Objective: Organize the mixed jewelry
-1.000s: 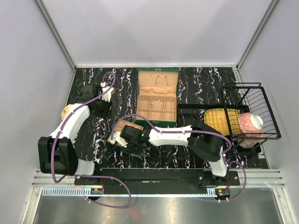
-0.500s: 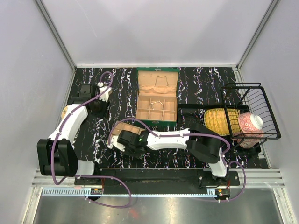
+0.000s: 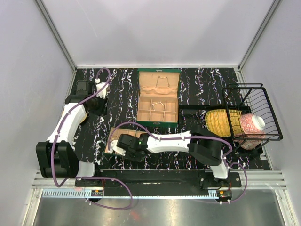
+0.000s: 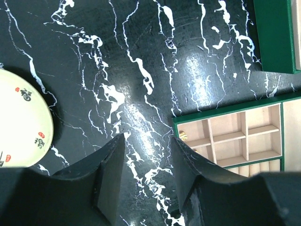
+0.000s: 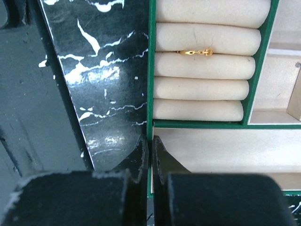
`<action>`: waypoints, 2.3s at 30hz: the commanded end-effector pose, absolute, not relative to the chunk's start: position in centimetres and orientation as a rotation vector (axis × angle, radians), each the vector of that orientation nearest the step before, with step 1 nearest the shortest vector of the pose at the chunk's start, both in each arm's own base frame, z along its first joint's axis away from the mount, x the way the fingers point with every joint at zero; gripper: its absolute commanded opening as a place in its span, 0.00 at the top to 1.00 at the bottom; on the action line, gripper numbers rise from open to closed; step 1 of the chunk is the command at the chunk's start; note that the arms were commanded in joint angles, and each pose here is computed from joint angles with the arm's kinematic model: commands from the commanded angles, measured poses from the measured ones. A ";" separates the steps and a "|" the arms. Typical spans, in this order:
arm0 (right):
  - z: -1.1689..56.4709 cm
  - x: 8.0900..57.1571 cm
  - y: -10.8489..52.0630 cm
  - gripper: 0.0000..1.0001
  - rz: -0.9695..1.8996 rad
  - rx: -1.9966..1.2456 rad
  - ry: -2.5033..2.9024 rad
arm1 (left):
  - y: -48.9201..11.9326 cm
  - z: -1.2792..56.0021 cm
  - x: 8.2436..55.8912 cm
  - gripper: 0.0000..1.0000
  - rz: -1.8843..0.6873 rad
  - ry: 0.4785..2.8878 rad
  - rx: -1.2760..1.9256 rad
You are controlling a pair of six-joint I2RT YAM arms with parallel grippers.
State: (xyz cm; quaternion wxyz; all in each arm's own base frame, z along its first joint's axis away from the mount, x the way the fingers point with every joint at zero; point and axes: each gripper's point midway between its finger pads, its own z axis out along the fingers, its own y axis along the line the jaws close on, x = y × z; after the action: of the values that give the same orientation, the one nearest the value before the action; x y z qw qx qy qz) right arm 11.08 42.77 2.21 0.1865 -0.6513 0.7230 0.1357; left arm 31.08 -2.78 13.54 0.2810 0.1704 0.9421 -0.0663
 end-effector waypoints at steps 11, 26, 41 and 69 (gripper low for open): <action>11.0 10.5 42.7 1.00 0.443 -1.804 1.909 | -1.5 16.1 33.6 0.53 -0.148 2.471 0.428; 15.4 11.8 41.4 1.00 0.375 -1.772 1.830 | -1.2 15.5 34.0 0.53 -0.174 2.491 0.438; 18.2 18.2 35.7 1.00 0.318 -1.731 1.789 | -1.8 14.7 33.4 0.53 -0.232 2.498 0.493; 15.1 24.7 28.2 1.00 0.319 -1.838 1.768 | -2.5 13.2 33.8 0.55 -0.302 2.529 0.515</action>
State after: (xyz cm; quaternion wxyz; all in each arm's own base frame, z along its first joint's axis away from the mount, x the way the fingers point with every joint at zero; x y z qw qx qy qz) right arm 24.02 27.69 12.64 0.2350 -0.6805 0.6863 0.1035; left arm 32.41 -2.34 11.70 0.2393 0.1820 0.9476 -0.1077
